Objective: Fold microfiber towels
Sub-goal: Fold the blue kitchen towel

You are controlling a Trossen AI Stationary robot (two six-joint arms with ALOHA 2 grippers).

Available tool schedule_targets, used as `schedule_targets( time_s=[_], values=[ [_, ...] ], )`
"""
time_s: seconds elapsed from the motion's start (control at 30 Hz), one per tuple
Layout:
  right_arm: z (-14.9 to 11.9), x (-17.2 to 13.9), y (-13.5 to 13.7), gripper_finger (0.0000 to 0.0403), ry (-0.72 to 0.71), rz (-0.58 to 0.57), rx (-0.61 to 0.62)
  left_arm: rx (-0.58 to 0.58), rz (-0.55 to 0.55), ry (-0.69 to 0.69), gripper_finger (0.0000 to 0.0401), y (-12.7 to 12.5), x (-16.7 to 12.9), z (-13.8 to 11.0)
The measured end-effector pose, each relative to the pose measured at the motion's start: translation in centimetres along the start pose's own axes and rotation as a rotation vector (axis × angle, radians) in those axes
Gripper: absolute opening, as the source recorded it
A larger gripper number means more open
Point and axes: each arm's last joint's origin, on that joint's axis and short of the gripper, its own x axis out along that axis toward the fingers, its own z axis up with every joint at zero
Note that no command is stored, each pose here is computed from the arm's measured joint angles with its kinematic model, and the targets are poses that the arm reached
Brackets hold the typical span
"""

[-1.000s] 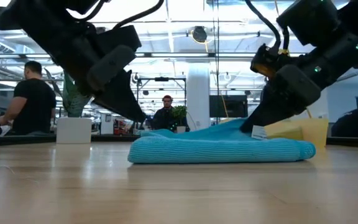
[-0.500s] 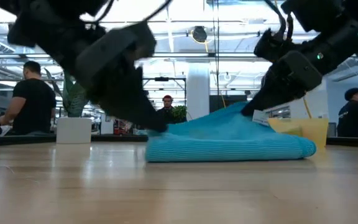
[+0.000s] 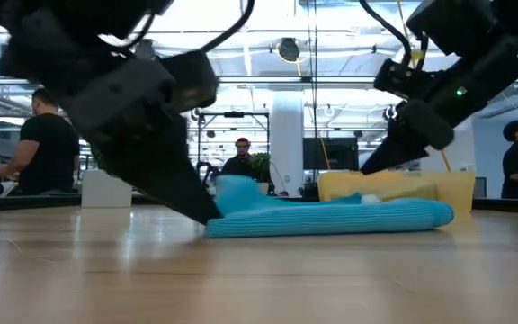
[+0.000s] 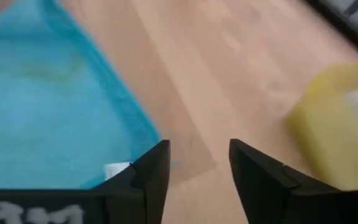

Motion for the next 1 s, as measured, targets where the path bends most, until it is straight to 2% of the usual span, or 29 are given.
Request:
schedule_targets(
  time_s=[0.07, 0.13, 0.33, 0.43, 0.5, 0.6, 0.8, 1.0],
  values=[
    [0.3, -0.1, 0.0, 0.0164, -0.029, -0.016, -0.006, -0.016, -0.006, 0.005, 0.0131, -0.3, -0.6, 0.1],
    [0.6, -0.2, 0.3, 0.0167, -0.052, 0.034, -0.017, -0.030, 0.022, -0.011, 0.0131, -0.5, -1.5, 0.2],
    [1.2, -0.5, 2.6, 0.0158, -0.097, 0.416, -0.049, -0.048, 0.086, -0.136, 0.0131, -0.7, -2.3, 1.3],
    [1.2, -0.2, 3.9, 0.0148, -0.132, 0.525, -0.051, -0.041, 0.112, -0.170, 0.0131, 0.0, -2.1, 2.0],
    [0.6, 0.4, 4.6, 0.0139, -0.121, 0.566, -0.064, -0.049, 0.174, -0.169, 0.0131, 0.9, -1.9, 2.2],
    [-0.6, 1.4, 5.3, 0.0124, -0.083, 0.564, -0.088, -0.062, 0.262, -0.161, 0.0131, 2.2, -1.6, 2.4],
    [-2.3, 2.3, 5.8, 0.0092, 0.001, 0.546, -0.130, -0.119, 0.357, -0.016, 0.0131, 4.6, -1.0, 1.5],
    [-1.6, 1.0, 5.9, 0.0080, -0.026, 0.572, -0.143, -0.118, 0.320, 0.007, 0.0131, 3.8, -1.6, 1.3]
  ],
)
